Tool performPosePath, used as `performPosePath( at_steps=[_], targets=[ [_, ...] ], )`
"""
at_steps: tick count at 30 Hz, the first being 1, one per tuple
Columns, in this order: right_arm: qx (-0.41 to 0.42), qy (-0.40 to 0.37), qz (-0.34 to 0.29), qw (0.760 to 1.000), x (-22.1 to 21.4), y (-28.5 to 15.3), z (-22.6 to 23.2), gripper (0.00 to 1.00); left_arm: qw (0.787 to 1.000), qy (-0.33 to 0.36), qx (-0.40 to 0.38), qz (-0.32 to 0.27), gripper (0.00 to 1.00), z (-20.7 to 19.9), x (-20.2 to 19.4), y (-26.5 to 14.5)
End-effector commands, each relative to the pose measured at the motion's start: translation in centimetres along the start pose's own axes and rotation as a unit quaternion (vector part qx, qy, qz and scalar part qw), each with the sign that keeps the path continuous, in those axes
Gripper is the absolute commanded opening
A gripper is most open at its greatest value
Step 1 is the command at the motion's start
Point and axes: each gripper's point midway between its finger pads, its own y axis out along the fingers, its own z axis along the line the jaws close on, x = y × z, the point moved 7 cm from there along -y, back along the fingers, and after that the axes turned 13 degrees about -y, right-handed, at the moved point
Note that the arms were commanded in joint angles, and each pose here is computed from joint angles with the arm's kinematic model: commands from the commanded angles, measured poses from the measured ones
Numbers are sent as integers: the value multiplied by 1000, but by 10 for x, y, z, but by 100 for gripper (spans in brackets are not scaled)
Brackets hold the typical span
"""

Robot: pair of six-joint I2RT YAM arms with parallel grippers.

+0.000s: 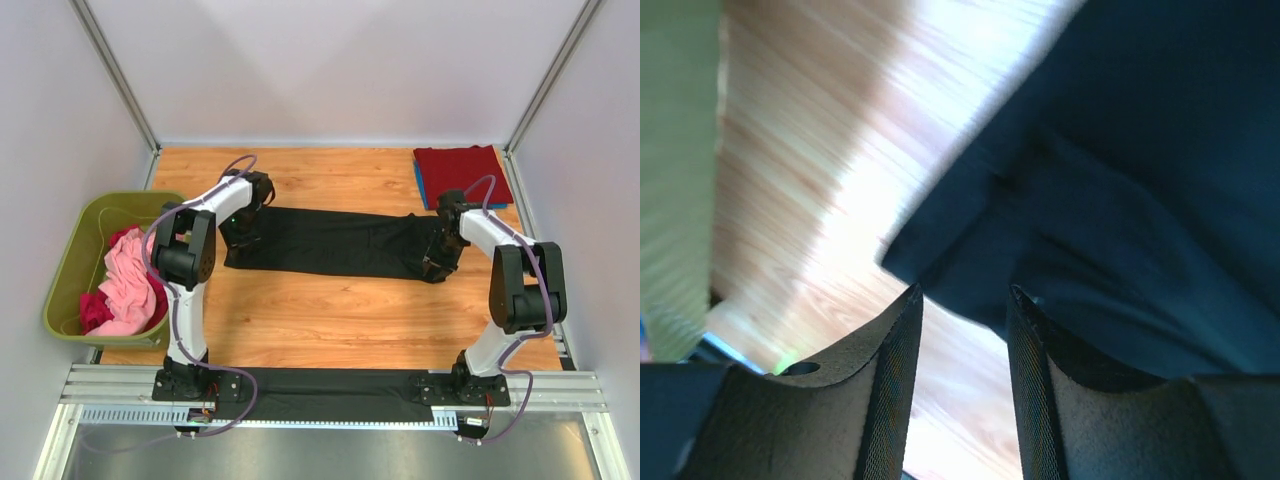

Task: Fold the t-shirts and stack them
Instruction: Fold the tshirt

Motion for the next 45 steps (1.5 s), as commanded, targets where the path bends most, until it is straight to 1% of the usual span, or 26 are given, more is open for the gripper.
performPosePath(
  at_steps=[1, 5, 8, 15, 18, 22, 24, 27, 28, 30, 31, 32, 33, 34, 35, 38, 39, 40, 41, 42, 45],
  targets=[
    [-45, -7, -23, 999, 5, 4, -14, 33, 997, 7, 77, 11, 46, 17, -5, 16],
    [-53, -6, -14, 998, -1, 10, -20, 32, 993, 7, 112, 18, 47, 21, -9, 23],
    [-51, -9, -4, 999, -6, 14, -21, 30, 992, 8, 122, 10, 47, 22, -8, 24],
    [-87, -13, -2, 996, -3, 15, -30, 30, 989, 7, 149, 10, 47, 23, -7, 23],
    [-103, -16, 3, 995, -3, 18, -34, 29, 988, 1, 155, 1, 48, 25, -3, 17],
    [-117, -20, 10, 993, -6, 21, -40, 29, 984, -20, 177, -21, 51, 35, 7, -5],
    [-118, -15, 10, 993, -6, 18, -39, 29, 986, -17, 167, -16, 52, 35, 10, -14],
    [-108, 11, 18, 994, -12, 4, -35, 28, 990, -28, 135, -31, 54, 37, 18, -32],
    [-98, 23, 2, 995, -13, -6, -32, 28, 991, -34, 120, -40, 54, 39, 22, -41],
    [-62, 41, -3, 997, -18, -15, -20, 28, 992, -41, 106, -58, 54, 41, 29, -53],
    [-47, 48, -16, 998, -18, -22, -16, 28, 992, -44, 103, -63, 55, 43, 31, -58],
    [-34, 50, -16, 998, -18, -25, -10, 28, 992, -45, 102, -65, 55, 44, 33, -61],
    [-26, 60, -21, 998, -16, -27, -6, 29, 990, -46, 112, -67, 54, 48, 34, -66],
    [-24, 62, -24, 997, -14, -29, -5, 29, 989, -62, 120, -68, 55, 49, 34, -68],
    [-23, 63, -29, 997, -6, -31, -1, 29, 989, -57, 120, -66, 54, 51, 34, -70],
    [-17, 62, -33, 997, 8, -29, 7, 29, 991, -60, 111, -49, 54, 52, 27, -69],
    [-9, 61, -42, 997, 13, -27, 10, 29, 993, -61, 93, -32, 53, 45, 22, -62],
    [0, 59, -47, 997, 18, -26, 13, 29, 996, -56, 70, -22, 51, 42, 20, -62],
    [4, 58, -51, 997, 22, -24, 15, 30, 998, -35, 51, -8, 50, 39, 16, -58],
    [7, 59, -59, 996, 30, -20, 17, 30, 999, -30, 8, 19, 47, 26, 8, -49],
    [3, 60, -57, 997, 39, -7, 20, 30, 996, -1, -74, 56, 44, 9, -3, -39]
  ],
)
